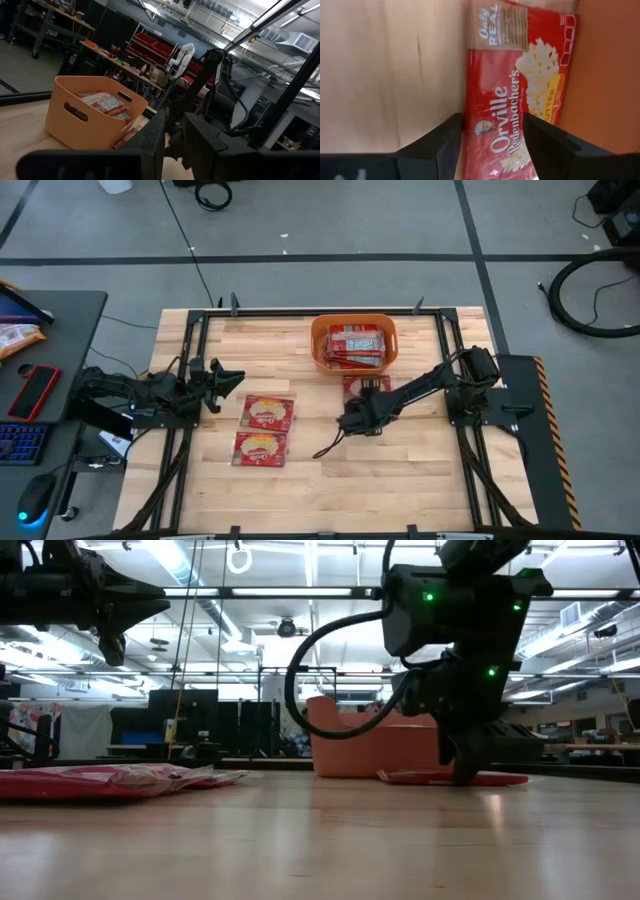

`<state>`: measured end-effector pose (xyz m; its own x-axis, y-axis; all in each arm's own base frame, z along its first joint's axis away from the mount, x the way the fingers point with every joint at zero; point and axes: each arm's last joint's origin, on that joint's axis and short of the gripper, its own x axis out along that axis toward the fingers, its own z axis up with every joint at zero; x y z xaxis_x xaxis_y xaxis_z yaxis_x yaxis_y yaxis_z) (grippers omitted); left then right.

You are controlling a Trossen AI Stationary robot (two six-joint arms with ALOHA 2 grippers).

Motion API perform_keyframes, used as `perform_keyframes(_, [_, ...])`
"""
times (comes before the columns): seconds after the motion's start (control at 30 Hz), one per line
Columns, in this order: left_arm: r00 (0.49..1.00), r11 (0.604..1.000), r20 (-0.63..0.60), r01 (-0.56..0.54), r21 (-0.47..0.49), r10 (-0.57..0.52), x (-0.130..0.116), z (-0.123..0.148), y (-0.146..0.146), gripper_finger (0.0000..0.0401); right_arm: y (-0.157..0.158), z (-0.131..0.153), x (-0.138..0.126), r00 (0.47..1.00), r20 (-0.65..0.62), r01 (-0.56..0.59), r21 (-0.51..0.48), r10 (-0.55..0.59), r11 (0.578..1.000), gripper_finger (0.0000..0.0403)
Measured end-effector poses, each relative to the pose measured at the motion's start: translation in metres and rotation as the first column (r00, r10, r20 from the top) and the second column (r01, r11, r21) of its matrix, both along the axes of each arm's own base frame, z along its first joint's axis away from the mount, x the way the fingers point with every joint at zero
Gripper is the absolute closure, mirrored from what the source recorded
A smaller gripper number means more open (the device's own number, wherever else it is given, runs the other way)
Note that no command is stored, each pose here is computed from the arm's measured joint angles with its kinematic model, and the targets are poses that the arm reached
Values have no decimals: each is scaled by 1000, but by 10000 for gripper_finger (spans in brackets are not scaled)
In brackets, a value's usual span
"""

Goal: Sort popcorn bags into baskets
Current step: Stack the popcorn bag on top of the other popcorn bag into the orange container

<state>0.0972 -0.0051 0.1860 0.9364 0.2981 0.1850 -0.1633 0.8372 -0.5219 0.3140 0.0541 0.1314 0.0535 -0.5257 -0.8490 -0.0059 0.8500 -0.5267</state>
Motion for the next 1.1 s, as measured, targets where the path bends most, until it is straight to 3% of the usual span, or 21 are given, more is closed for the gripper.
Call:
perform_keyframes(0.3, [1000, 1000, 0, 0, 0, 0, 0, 0, 0, 328, -9, -11, -6, 1000, 9, 15, -3, -15, 1000, 234])
perform_keyframes(0.67, [1000, 1000, 0, 0, 0, 0, 0, 0, 0, 328, -8, -16, -8, 1000, -4, -1, 32, 1, 999, 385])
perform_keyframes(0.87, [1000, 1000, 0, 0, 0, 0, 0, 0, 0, 328, -1, -1, -3, 999, -54, 2, 25, -1, 1000, 391])
perform_keyframes(1.1, [1000, 1000, 0, 0, 0, 0, 0, 0, 0, 328, 12, 43, 12, 999, -48, 16, -35, -17, 999, 396])
